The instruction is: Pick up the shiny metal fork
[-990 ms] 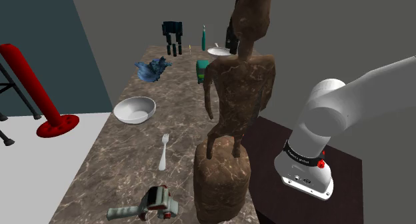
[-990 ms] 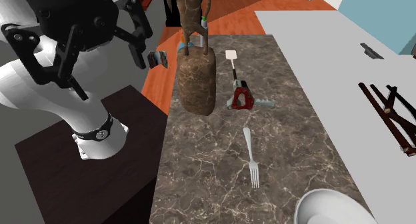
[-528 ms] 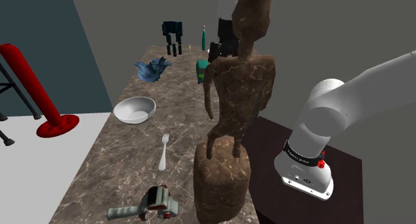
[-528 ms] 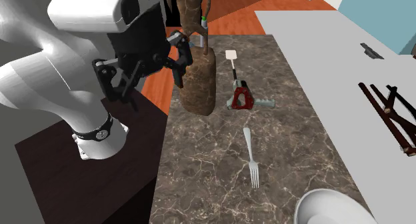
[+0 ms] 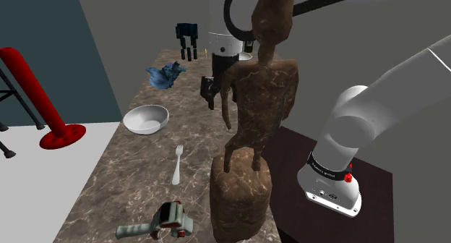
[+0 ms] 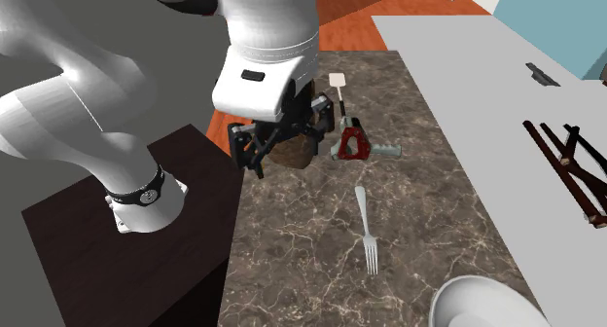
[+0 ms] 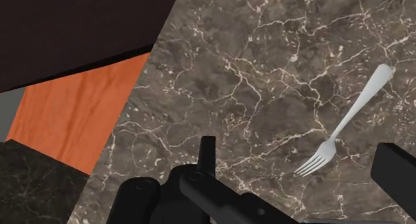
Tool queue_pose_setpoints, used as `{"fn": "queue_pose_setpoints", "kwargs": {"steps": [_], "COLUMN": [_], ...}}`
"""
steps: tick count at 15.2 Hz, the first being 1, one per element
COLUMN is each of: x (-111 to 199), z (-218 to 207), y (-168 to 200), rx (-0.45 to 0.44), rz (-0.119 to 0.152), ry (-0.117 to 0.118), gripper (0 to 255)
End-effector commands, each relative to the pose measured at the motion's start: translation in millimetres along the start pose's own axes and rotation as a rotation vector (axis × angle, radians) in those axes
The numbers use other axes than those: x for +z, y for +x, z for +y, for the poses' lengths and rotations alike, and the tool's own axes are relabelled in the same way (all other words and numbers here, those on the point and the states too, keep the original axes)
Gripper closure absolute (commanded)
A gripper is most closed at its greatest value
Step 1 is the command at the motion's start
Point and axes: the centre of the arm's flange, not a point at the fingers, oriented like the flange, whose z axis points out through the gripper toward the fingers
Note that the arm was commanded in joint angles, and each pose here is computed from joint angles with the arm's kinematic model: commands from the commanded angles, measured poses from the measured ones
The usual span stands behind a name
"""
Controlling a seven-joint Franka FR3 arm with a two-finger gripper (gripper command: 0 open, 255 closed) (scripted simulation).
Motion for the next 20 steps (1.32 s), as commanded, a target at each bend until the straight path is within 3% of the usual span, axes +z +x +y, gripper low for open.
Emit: {"fn": "queue_pose_setpoints", "kwargs": {"steps": [1, 18, 20], "x": [18, 187, 197], "z": [-16, -150, -153], "y": [4, 66, 68], "rx": [0.047, 0.419, 0.428], "rz": [-0.007, -0.072, -0.074], "ry": [0.002, 0.013, 0.014], "gripper": [0, 0, 0]}}
